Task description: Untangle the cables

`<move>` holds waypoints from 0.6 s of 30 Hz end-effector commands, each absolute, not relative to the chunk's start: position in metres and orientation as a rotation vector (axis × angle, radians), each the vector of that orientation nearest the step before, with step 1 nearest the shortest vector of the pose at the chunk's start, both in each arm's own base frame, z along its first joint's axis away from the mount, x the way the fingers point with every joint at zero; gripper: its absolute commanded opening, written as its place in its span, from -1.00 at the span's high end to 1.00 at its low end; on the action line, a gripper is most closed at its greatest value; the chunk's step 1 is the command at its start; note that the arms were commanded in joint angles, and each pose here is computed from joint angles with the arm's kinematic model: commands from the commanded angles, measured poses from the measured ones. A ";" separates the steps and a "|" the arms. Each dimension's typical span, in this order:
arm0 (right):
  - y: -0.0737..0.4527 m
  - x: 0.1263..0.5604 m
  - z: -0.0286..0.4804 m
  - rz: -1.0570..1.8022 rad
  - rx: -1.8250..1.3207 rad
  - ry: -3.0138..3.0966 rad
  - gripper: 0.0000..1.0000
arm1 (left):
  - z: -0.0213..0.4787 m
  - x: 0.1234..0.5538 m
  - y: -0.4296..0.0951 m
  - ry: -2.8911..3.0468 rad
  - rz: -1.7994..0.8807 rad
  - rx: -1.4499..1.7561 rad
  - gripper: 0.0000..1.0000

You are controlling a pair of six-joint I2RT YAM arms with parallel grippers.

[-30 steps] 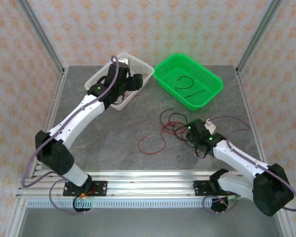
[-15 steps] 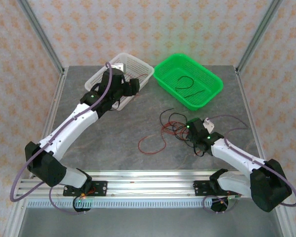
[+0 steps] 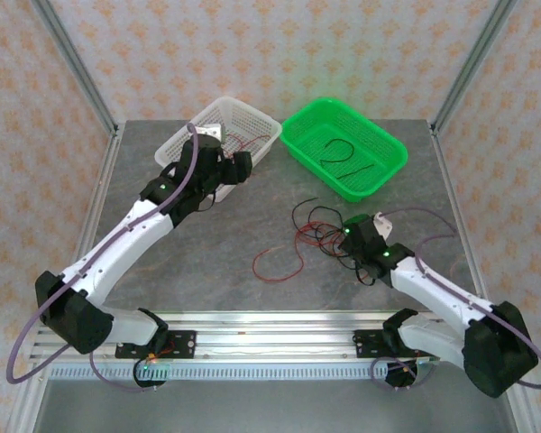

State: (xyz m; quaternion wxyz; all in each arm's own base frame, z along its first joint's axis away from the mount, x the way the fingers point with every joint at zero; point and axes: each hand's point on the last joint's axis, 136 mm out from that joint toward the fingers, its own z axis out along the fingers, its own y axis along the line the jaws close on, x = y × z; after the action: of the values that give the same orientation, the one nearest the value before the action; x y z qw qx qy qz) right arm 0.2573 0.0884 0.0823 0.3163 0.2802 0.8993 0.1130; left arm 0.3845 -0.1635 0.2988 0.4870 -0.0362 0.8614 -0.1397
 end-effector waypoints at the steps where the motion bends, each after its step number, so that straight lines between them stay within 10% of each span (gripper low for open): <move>1: 0.100 0.270 0.119 0.390 0.606 2.297 1.00 | 0.300 0.375 -0.166 2.078 -0.357 -0.107 -0.62; 18: 0.186 0.275 0.250 0.836 -0.079 2.055 1.00 | 0.275 0.326 -0.228 2.019 -0.535 0.152 -0.60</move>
State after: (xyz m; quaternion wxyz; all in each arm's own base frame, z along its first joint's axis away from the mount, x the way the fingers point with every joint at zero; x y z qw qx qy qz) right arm 0.2769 0.1681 0.2051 0.4043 0.0363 0.8662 0.2914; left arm 0.3344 -0.2121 0.2550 0.4675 0.0357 0.8632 -0.1870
